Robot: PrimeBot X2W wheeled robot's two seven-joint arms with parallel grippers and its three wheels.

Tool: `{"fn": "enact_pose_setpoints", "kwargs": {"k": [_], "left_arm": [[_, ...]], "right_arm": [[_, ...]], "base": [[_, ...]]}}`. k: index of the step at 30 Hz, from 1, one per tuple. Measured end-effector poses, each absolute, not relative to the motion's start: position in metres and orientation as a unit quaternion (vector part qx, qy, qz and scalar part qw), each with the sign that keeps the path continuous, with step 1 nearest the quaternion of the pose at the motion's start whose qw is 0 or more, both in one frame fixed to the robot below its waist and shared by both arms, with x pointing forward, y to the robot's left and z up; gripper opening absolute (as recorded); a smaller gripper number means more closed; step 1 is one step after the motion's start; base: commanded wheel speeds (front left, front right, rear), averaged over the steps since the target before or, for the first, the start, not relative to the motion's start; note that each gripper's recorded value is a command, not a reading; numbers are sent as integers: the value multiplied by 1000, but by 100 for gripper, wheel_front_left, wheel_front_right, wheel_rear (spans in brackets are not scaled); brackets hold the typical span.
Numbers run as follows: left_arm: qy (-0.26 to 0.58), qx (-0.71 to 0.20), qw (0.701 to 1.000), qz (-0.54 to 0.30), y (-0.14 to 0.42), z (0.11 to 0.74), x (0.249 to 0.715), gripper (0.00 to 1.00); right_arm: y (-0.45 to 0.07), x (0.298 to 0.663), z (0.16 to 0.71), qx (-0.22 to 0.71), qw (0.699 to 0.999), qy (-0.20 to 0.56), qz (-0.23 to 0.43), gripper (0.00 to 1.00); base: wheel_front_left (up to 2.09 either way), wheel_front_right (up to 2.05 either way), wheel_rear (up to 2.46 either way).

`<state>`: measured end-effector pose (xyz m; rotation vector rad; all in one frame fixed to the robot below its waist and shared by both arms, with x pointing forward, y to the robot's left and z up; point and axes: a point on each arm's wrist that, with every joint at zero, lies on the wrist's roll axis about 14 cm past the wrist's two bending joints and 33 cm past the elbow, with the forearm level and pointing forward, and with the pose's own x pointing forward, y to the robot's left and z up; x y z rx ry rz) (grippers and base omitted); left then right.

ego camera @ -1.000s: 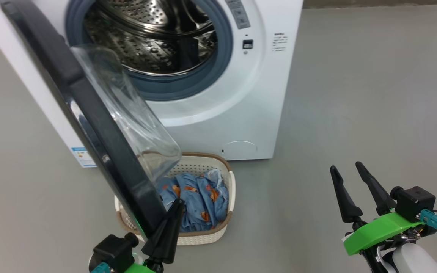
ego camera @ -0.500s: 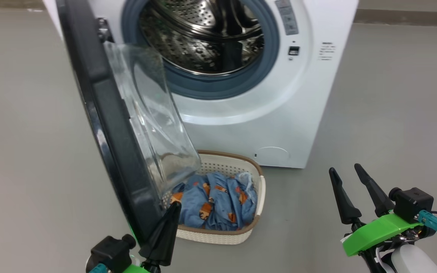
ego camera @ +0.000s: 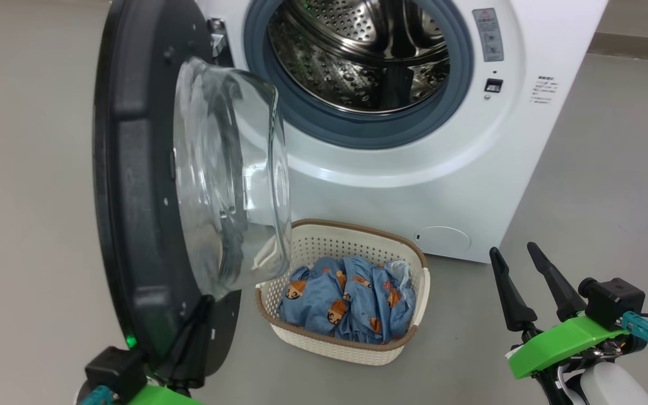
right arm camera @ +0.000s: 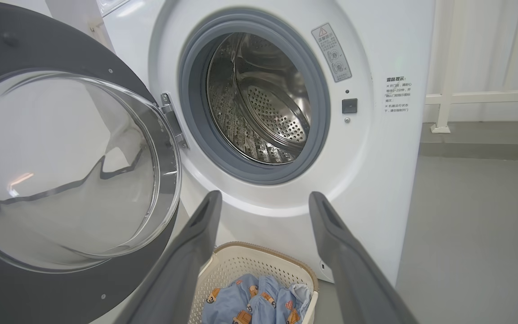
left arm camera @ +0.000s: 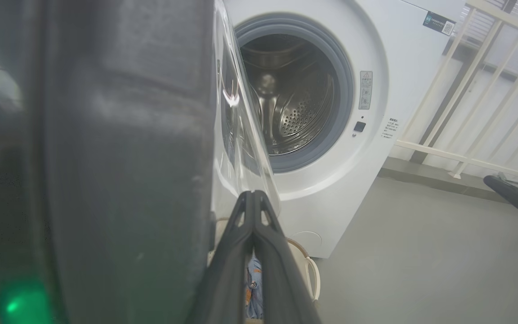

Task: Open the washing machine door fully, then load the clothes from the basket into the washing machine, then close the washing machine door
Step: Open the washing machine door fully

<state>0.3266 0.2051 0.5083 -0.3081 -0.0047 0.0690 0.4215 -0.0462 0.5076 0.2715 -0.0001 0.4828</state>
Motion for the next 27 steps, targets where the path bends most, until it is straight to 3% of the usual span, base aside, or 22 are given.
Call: {"fn": "enact_pose_setpoints", "kwargs": {"k": [27], "left_arm": [[40,-121,970,206,343,496,310,0]], "right_arm": [[-10,434,484,153,950,34,271,100]], "base": [[0,0,0]]}}
